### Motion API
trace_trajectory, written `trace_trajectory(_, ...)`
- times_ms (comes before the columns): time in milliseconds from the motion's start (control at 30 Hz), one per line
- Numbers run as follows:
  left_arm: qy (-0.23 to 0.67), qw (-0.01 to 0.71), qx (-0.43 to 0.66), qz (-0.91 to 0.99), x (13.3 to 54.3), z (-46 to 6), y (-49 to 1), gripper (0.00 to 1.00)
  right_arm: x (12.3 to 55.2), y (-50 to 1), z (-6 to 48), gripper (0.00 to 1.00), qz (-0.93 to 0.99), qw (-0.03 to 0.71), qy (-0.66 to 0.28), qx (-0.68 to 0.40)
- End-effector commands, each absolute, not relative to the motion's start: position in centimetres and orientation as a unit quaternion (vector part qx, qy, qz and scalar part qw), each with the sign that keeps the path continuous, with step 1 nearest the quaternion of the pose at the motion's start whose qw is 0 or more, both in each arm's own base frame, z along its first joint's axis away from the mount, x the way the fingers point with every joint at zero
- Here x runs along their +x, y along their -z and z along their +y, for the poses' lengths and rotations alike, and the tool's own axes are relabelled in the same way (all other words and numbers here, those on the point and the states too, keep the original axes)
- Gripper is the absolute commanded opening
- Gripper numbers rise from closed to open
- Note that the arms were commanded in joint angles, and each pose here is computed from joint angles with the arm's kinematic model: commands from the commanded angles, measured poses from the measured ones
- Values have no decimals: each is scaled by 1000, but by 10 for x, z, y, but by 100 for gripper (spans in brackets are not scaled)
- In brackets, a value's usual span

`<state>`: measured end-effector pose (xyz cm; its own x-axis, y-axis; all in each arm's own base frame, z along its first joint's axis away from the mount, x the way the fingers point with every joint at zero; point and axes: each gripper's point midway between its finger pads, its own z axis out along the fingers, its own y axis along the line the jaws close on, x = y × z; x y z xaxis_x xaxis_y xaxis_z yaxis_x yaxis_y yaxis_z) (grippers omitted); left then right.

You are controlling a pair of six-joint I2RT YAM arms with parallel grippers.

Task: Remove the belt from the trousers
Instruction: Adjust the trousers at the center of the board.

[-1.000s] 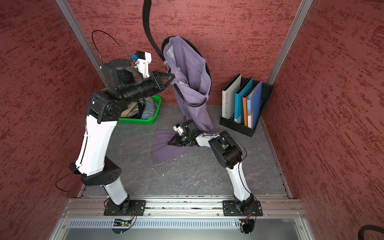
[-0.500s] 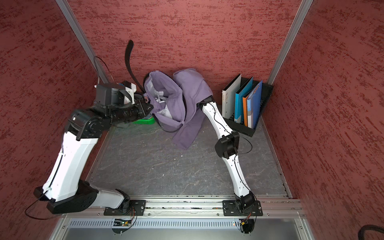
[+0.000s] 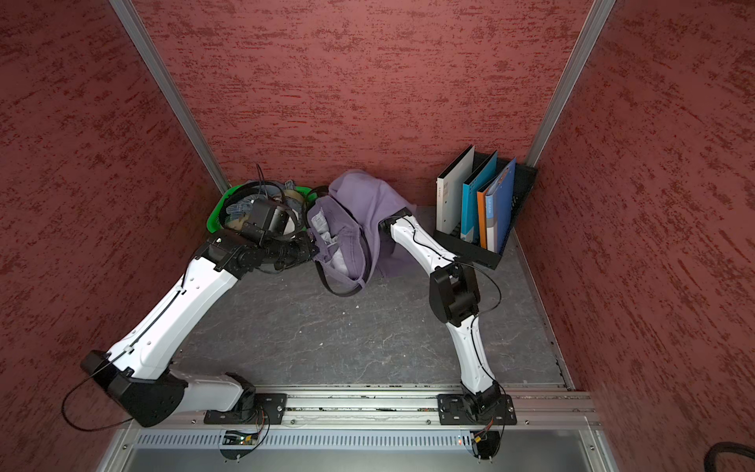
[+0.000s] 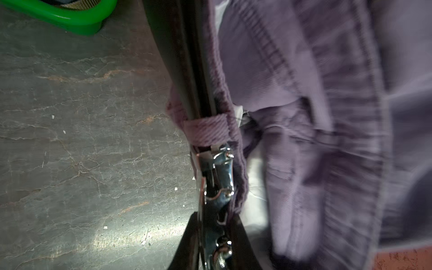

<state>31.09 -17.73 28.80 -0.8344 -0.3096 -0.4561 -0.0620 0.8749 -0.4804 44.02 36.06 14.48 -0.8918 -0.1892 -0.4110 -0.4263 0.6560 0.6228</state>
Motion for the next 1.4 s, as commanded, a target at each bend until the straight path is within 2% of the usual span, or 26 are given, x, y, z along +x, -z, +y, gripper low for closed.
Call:
trace_trajectory(0, 281, 329, -88, 898, 330, -191, -319, 0, 378, -106, 346, 14, 925, 43, -354, -135)
trace_trajectory(167, 285, 338, -79, 893, 342, -200, -326, 0, 314, -88, 294, 13, 958, -30, -264, -105)
trace_trajectory(333, 275, 351, -76, 892, 353, -205, -330, 0, 250, -112, 247, 13, 973, -66, -189, -112)
trace_trajectory(467, 275, 338, -81, 896, 360, -210, -312, 0, 189, -110, 208, 13, 978, -132, -119, -108)
trace_trajectory(633, 284, 327, -77, 898, 369, -219, -297, 0, 97, -80, 194, 12, 958, -242, -93, -119)
trace_trajectory(767, 299, 340, -70, 889, 379, -226, -312, 0, 45, -64, 192, 11, 932, -318, -54, -164)
trace_trajectory(867, 329, 363, -74, 868, 389, -227, -345, 0, 9, -58, 192, 12, 906, -372, -33, -200)
trace_trajectory(967, 358, 407, -84, 836, 397, -218, -399, 0, -19, -56, 191, 12, 882, -410, -11, -231)
trace_trajectory(1167, 461, 507, -56, 726, 367, -190, -536, 0, -47, -46, 185, 12, 856, -435, 42, -277)
trace_trajectory(1300, 523, 546, -99, 647, 362, -143, -567, 0, -58, -44, 189, 13, 847, -439, 45, -298)
trace_trajectory(1367, 511, 543, -113, 656, 370, -135, -562, 0, -57, -46, 192, 13, 847, -433, 43, -305)
